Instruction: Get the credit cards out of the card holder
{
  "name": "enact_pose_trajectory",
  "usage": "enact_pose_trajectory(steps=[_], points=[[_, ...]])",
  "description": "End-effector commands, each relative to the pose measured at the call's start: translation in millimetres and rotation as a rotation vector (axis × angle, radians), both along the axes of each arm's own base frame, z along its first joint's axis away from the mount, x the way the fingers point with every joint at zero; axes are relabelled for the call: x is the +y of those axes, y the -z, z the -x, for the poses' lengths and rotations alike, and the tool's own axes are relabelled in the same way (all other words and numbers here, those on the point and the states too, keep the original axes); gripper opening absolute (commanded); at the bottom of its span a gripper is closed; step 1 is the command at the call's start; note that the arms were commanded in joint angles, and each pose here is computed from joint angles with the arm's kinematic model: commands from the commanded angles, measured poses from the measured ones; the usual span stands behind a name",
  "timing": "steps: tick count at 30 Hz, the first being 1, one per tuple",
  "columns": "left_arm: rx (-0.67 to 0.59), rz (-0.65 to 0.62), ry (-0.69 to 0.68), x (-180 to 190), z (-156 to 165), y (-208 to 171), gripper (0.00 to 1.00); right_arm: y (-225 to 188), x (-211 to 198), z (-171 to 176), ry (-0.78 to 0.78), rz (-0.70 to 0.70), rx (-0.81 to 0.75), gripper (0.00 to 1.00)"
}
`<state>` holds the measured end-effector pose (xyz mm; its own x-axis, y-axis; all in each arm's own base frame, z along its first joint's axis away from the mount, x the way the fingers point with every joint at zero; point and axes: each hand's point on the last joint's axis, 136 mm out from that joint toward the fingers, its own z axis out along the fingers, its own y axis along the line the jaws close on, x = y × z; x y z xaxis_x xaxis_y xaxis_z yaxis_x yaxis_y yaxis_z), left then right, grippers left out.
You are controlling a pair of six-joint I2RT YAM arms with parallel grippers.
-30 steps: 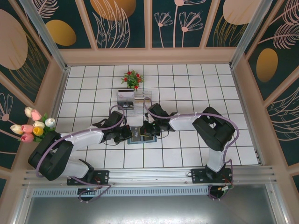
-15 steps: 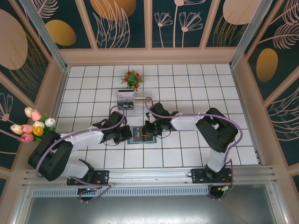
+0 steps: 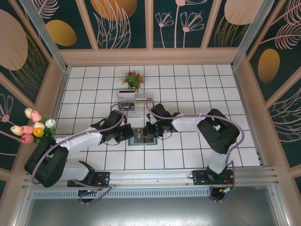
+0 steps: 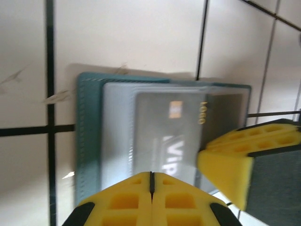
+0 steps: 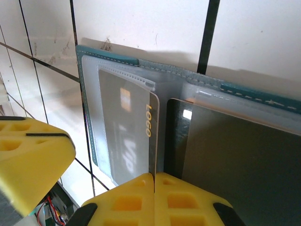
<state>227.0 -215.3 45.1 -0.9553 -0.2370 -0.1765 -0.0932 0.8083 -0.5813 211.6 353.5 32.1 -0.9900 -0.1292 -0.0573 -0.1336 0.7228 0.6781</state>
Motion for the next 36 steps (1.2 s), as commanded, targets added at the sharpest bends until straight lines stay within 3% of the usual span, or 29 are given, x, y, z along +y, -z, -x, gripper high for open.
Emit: enact_pose_trajectory(steps=[1, 19, 30, 36], points=[[-0.009, 0.028, 0.027, -11.7, -7.8, -3.7, 0.0, 8.6, -4.5, 2.1, -0.009, 0.024, 0.018, 0.07], [0.115, -0.268, 0.024, 35.7, 14.0, 47.1, 0.0, 2.1, -8.7, 1.4, -0.008, 0.029, 0.009, 0.07], [0.122, -0.271, 0.025, 36.4, 15.5, 50.1, 0.0, -1.6, -11.8, 2.8, -0.006, 0.011, 0.008, 0.07], [0.131, -0.252, 0.03, 33.0, 17.7, 52.4, 0.0, -3.8, -5.4, 3.1, -0.012, -0.037, 0.013, 0.21]])
